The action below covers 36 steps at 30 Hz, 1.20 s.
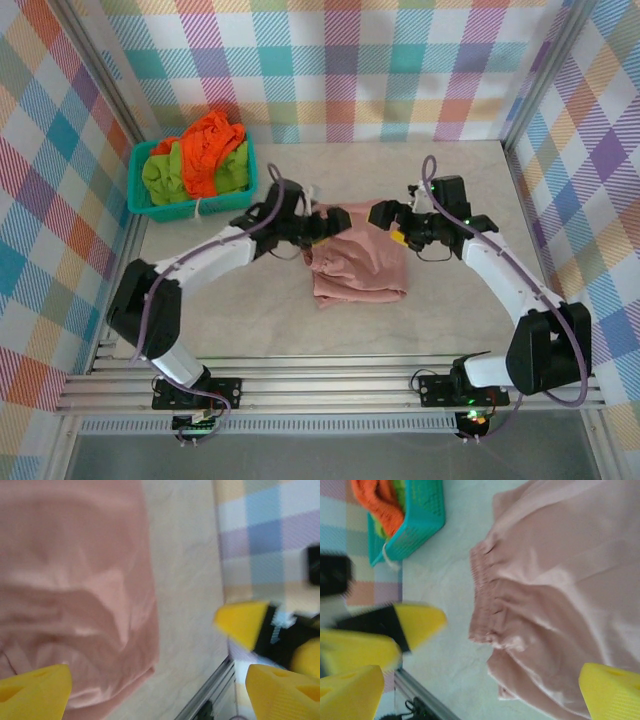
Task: Fold and stack the shorts
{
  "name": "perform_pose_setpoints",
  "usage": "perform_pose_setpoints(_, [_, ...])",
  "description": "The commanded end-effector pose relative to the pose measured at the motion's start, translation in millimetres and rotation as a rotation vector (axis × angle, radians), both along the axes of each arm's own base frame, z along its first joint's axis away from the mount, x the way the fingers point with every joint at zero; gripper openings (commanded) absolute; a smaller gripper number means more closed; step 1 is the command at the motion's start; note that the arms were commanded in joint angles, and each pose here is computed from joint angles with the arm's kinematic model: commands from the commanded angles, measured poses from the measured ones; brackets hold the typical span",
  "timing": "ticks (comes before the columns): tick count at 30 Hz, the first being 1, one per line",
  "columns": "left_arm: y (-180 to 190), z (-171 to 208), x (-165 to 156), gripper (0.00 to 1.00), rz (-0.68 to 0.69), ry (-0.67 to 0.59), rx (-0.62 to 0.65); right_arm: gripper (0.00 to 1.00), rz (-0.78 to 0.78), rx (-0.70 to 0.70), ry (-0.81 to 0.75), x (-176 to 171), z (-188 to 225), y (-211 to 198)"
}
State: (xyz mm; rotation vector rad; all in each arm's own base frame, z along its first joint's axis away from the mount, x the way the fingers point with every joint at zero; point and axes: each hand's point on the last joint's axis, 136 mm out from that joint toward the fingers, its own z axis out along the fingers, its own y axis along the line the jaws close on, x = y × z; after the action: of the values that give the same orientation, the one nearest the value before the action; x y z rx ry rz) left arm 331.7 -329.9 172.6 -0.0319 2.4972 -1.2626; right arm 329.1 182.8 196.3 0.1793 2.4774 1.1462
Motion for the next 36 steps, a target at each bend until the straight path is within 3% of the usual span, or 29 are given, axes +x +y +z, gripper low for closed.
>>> perform_pose_setpoints(1, [-10, -43, -14, 0.9, 0.009, 0.085, 0.0, 1.0, -0.034, -0.021, 0.096, 5, -22, -14])
perform_pose_setpoints(6, [15, -110, -33, 0.9, 0.078, 0.155, 0.092, 1.0, -0.042, -0.028, 0.135, 6, -39, -19])
perform_pose_setpoints(10, [22, -133, -45, 0.9, 0.093, 0.189, 0.083, 1.0, -0.031, -0.042, 0.16, 4, -52, -20])
perform_pose_setpoints(14, [21, -111, -41, 0.9, 0.092, 0.141, 0.062, 0.99, -0.019, -0.113, 0.17, 5, -67, -26])
perform_pose_setpoints(19, [21, -48, -32, 0.91, 0.068, 0.022, 0.059, 0.96, 0.026, -0.295, 0.169, 16, -88, -47])
perform_pose_setpoints(24, [17, 1, -24, 0.97, 0.057, -0.066, 0.038, 0.91, 0.103, -0.375, 0.164, 29, -104, -54])
perform_pose_setpoints(28, [16, -12, -14, 0.98, 0.066, -0.053, 0.06, 0.86, 0.146, -0.39, 0.159, 38, -113, -52])
perform_pose_setpoints(36, [23, -89, -10, 0.98, 0.093, 0.029, 0.155, 0.72, 0.222, -0.354, 0.175, 52, -134, -40])
